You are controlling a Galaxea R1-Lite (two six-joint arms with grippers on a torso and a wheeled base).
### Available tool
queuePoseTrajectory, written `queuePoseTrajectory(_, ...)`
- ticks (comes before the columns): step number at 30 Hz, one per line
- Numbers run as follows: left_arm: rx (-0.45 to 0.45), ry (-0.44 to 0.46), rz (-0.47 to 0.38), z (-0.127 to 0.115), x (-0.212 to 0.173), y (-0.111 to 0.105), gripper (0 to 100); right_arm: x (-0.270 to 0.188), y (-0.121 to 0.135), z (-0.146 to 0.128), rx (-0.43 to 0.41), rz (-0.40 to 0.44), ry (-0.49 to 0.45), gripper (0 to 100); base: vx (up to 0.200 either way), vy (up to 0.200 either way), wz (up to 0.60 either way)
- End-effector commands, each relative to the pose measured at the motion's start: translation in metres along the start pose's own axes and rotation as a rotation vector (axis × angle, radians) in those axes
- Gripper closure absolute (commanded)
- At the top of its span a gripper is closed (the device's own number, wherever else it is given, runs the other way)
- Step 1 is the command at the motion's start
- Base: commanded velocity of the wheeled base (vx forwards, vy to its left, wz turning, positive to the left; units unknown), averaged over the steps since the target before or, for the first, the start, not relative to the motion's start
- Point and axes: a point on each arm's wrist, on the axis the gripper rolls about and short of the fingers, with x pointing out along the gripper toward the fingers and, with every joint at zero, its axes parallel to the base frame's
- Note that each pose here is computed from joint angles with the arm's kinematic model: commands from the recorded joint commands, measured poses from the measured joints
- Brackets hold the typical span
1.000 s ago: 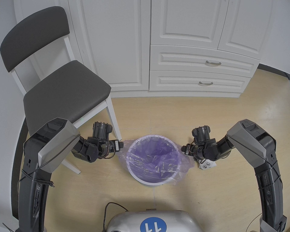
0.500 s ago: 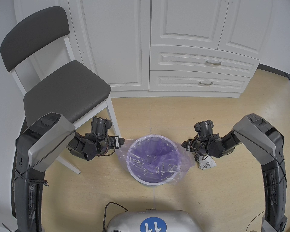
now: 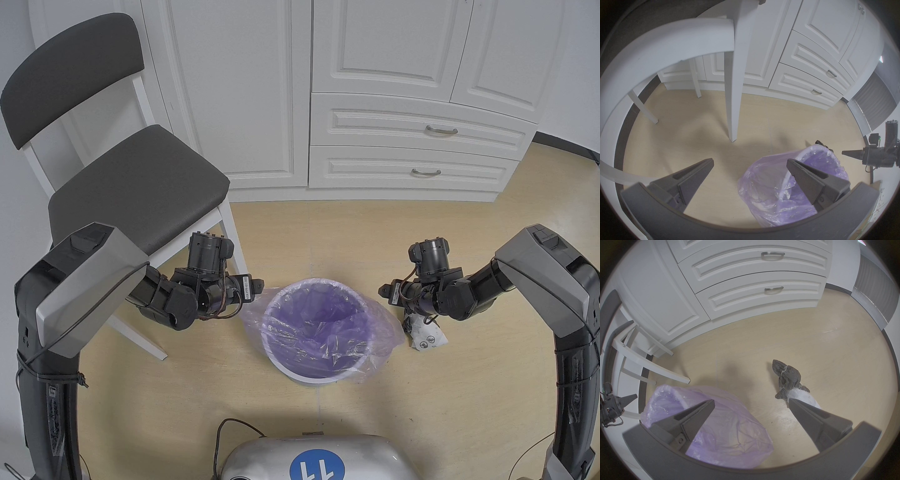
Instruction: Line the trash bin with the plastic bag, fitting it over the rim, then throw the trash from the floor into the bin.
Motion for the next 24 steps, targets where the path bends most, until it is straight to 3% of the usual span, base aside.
queuePoseTrajectory(1,0.005,-0.013,-0.008,0.006,-0.008,-0.003,0,-0.01,0.002,0.006,0.0,0.01,-0.016,0,0.0,0.0,0.0)
queuePoseTrajectory(11,0.02,-0.015,-0.025,0.007,-0.02,-0.01,0,-0.032,0.018,0.0,-0.068,0.043,-0.005,0,0.0,0.0,0.0)
queuePoseTrajectory(24,0.028,-0.02,-0.031,0.009,-0.028,-0.013,0,-0.036,0.046,-0.05,-0.213,0.068,0.097,0,0.0,0.0,0.0)
